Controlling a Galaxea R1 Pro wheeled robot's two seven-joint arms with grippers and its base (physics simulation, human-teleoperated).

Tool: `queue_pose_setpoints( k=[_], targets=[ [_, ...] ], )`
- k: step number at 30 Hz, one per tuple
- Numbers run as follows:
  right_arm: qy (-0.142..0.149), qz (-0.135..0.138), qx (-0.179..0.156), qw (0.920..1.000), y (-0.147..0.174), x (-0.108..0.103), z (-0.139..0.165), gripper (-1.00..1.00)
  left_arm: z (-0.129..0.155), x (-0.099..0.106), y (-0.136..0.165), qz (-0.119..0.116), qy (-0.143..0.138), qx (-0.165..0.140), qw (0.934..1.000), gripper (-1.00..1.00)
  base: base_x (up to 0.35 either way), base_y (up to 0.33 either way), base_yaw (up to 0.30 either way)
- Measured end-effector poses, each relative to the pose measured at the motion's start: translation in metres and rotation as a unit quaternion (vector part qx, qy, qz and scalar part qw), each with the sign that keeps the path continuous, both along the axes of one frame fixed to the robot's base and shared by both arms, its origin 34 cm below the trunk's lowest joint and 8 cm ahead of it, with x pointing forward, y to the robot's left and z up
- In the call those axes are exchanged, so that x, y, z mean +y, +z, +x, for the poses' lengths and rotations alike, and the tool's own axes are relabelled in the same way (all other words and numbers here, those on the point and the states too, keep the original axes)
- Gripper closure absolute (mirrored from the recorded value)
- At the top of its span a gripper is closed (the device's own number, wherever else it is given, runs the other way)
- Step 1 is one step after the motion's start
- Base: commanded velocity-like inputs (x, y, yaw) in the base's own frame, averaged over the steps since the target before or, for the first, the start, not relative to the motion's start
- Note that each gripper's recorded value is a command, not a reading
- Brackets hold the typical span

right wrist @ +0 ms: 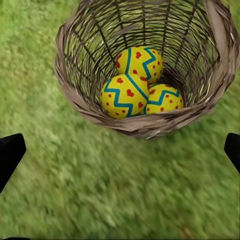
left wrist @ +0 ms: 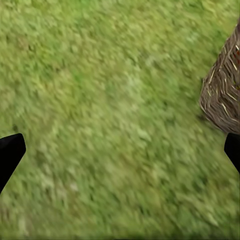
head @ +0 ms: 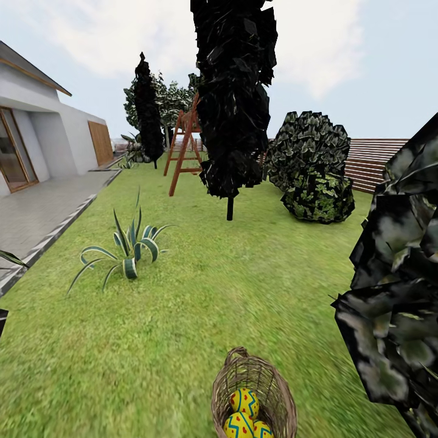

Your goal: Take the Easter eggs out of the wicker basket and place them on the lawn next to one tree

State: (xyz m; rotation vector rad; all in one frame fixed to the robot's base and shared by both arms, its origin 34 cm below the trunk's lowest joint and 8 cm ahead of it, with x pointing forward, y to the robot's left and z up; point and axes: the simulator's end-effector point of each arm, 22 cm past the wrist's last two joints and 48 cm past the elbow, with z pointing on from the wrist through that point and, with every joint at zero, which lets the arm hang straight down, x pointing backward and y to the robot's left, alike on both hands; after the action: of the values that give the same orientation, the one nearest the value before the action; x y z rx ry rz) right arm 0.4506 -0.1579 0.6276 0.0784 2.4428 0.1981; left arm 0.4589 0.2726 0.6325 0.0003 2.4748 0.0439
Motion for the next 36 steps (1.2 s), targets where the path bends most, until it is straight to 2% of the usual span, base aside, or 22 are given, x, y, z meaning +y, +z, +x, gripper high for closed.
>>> queue_pose_setpoints(
  k=[4,12,17,36],
  targets=[
    [-0.004,0.004,-0.001,1.0000,0.002,0.001,0.004,-1.00,0.000,0.000,0.000,0.000,0.000,0.000,1.0000,-1.00,0.000,0.000,0.000],
    [-0.004,0.009,0.019,0.9998,0.000,0.003,0.005,-1.00,0.000,0.000,0.000,0.000,0.000,0.000,1.0000,-1.00,0.000,0.000,0.000],
    [-0.023,0.024,0.025,0.9992,0.000,0.002,0.008,-1.00,0.000,0.000,0.000,0.000,0.000,-0.001,1.0000,-1.00,0.000,0.000,0.000],
    [-0.034,0.032,0.023,0.9987,0.003,0.001,0.014,-1.00,0.001,0.000,0.001,0.000,0.000,-0.001,1.0000,-1.00,0.000,0.000,0.000]
  ],
)
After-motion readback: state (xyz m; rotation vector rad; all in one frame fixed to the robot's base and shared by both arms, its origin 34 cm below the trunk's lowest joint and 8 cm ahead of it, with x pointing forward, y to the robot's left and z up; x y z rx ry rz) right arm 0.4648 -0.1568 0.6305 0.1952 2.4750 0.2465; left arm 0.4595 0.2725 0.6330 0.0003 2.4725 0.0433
